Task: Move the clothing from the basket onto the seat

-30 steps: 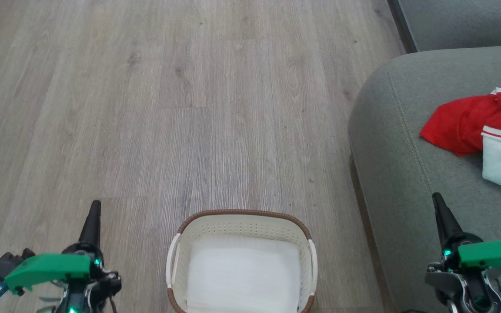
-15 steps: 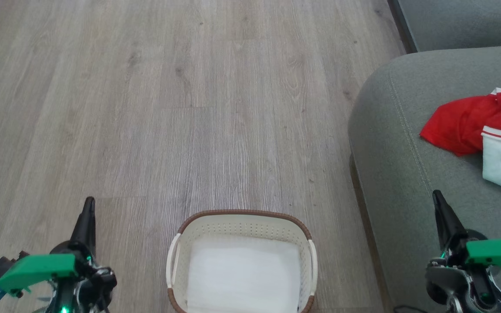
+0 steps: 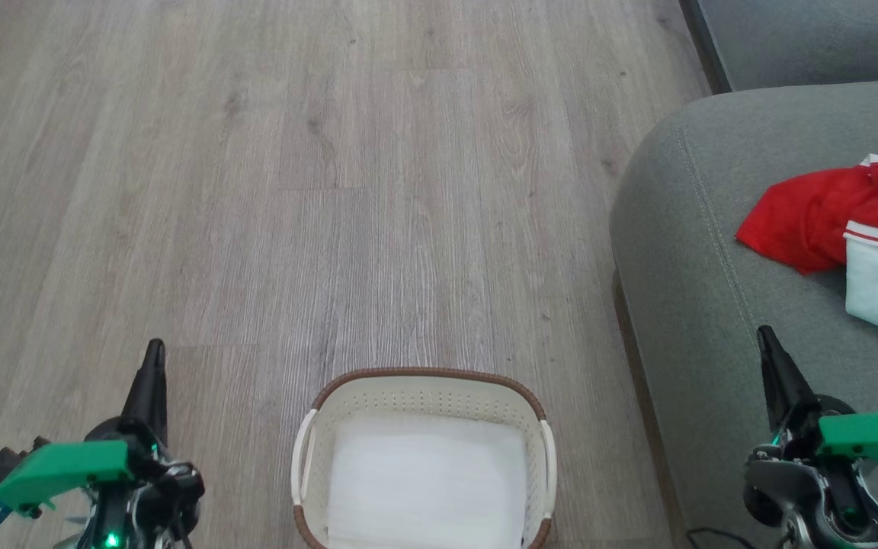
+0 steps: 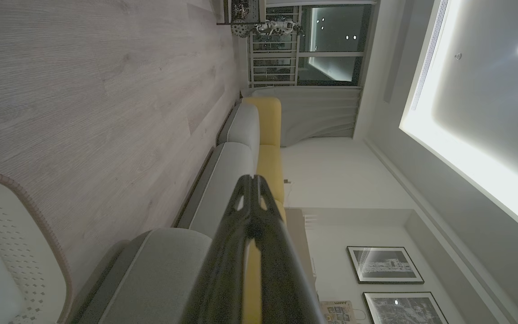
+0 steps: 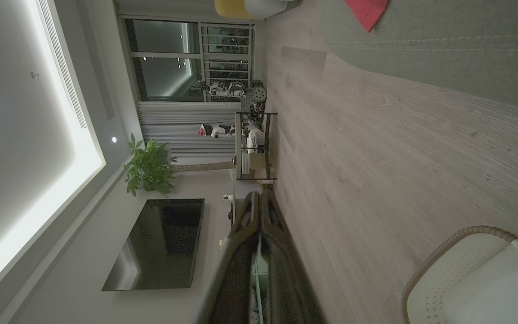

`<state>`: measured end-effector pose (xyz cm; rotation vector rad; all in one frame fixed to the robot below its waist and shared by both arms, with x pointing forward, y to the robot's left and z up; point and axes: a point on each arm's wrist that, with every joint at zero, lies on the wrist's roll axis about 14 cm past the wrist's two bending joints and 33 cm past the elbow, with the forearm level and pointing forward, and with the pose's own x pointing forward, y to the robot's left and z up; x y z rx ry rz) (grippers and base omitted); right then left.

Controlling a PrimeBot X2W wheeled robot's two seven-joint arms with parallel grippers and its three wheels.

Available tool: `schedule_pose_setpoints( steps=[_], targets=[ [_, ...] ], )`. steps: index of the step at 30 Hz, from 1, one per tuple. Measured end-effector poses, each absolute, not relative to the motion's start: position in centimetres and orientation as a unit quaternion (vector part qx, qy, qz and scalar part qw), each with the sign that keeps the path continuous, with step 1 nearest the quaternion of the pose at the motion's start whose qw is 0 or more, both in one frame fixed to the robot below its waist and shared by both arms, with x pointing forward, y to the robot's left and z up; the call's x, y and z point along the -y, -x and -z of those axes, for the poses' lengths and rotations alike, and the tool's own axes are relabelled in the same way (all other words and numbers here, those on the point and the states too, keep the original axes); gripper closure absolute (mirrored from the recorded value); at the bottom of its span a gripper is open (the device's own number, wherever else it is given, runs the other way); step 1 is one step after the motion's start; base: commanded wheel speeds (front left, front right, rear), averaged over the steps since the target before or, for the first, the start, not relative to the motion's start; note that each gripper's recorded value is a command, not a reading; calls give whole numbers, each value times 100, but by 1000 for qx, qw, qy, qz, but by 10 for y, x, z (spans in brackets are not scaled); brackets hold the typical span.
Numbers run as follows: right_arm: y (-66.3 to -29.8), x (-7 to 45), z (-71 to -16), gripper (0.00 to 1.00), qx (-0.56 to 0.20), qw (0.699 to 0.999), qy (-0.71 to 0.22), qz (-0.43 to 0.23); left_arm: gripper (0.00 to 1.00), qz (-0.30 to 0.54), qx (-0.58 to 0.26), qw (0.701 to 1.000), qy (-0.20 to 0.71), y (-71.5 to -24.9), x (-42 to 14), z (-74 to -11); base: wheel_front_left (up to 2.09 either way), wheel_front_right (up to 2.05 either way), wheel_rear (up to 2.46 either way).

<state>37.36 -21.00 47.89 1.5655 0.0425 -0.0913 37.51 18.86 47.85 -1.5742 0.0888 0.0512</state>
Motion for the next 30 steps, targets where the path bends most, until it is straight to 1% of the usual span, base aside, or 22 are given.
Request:
schedule_pose_setpoints(
  steps=[30],
  targets=[
    [-374,210,-479,100,-18,707,-706,42,100,-23,-40,705,708,-375,-189,-478,0,0,0]
  ],
)
